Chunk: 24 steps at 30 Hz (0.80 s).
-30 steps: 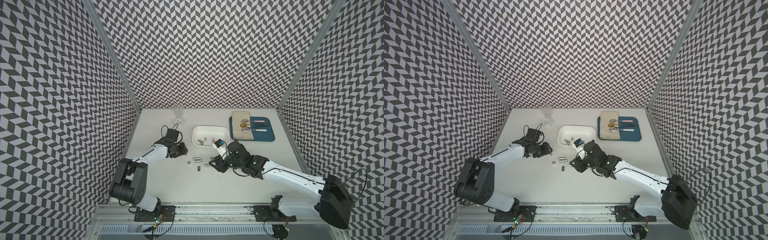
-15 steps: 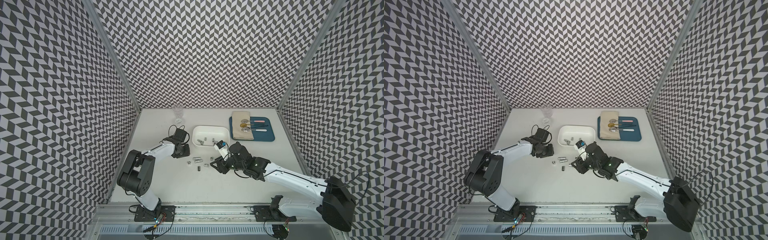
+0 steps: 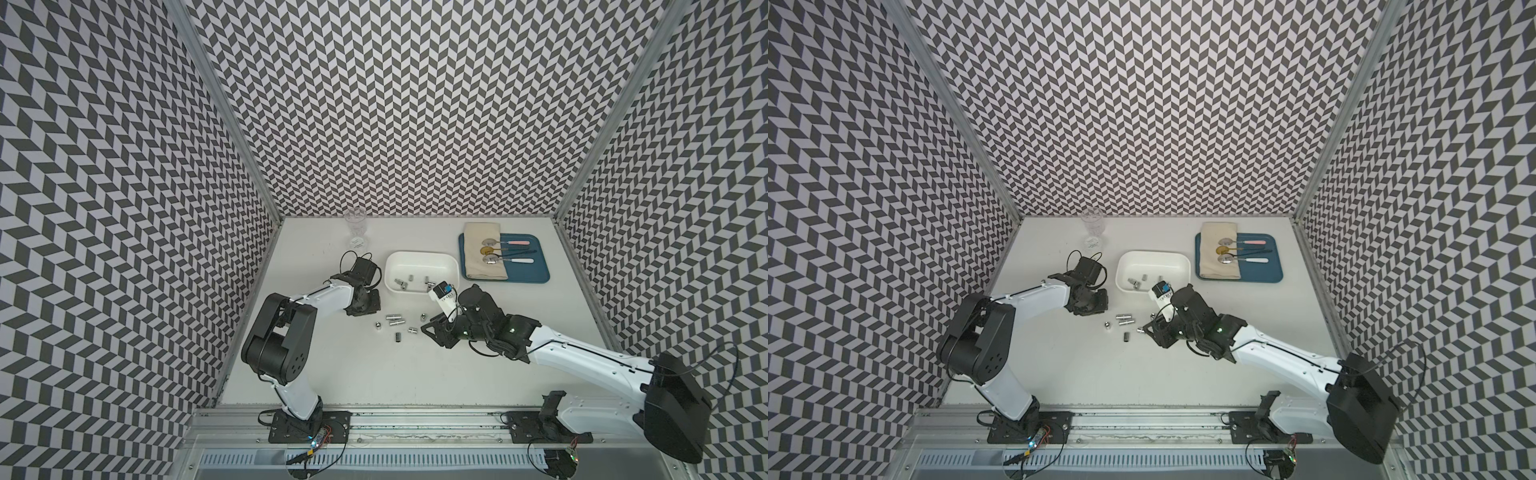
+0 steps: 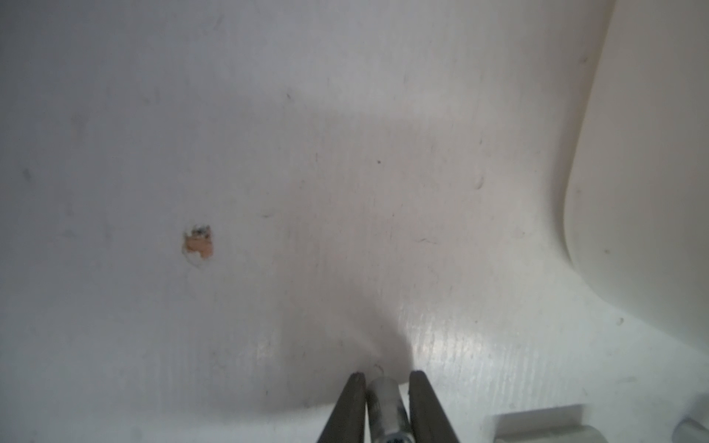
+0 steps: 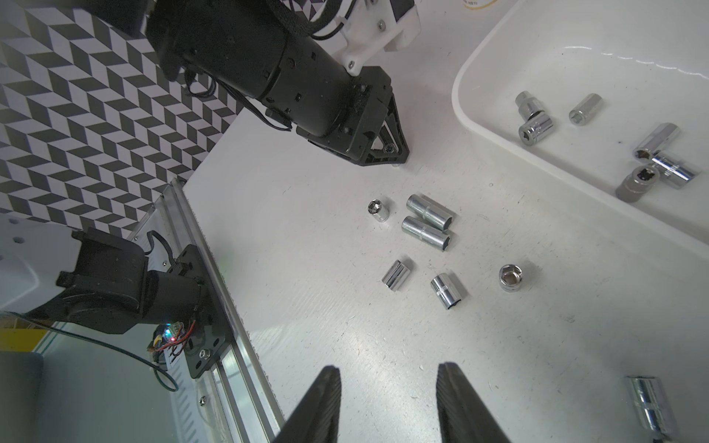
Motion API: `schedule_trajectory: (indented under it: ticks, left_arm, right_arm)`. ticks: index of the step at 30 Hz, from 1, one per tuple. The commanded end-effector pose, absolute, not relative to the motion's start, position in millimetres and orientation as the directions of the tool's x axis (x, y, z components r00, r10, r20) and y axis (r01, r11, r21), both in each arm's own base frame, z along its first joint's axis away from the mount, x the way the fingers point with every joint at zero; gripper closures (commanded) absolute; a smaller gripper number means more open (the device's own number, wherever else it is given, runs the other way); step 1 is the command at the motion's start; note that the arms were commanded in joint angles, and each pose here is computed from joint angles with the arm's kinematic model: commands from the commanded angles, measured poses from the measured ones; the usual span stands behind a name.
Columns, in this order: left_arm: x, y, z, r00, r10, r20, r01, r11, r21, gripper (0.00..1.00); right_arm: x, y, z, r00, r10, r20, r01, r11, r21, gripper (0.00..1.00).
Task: Put the socket on the desktop into the storage box
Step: Pick up the socket head at the center of the board.
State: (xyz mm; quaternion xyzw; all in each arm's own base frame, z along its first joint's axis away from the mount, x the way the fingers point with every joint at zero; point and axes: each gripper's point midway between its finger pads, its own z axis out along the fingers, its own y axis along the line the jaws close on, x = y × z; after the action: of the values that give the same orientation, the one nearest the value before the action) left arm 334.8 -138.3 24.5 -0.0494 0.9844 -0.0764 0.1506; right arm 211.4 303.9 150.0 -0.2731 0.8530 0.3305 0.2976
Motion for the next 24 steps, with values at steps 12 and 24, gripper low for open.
schedule_trajectory:
  ticks: [12, 24]
  left_arm:
    - [343, -143, 41, -0.939, -0.105, -0.329, -0.050, 0.984, -0.170, 0.94]
    - [360, -166, 88, -0.914, -0.096, -0.395, 0.002, 0.971, -0.240, 0.95]
  right_arm:
    - [219, 307, 155, -0.668, -0.219, -0.712, -0.647, 0.644, 0.409, 0.56]
    - [249, 281, 165, -0.709, -0.068, -0.702, -0.520, 0.722, 0.456, 0.55]
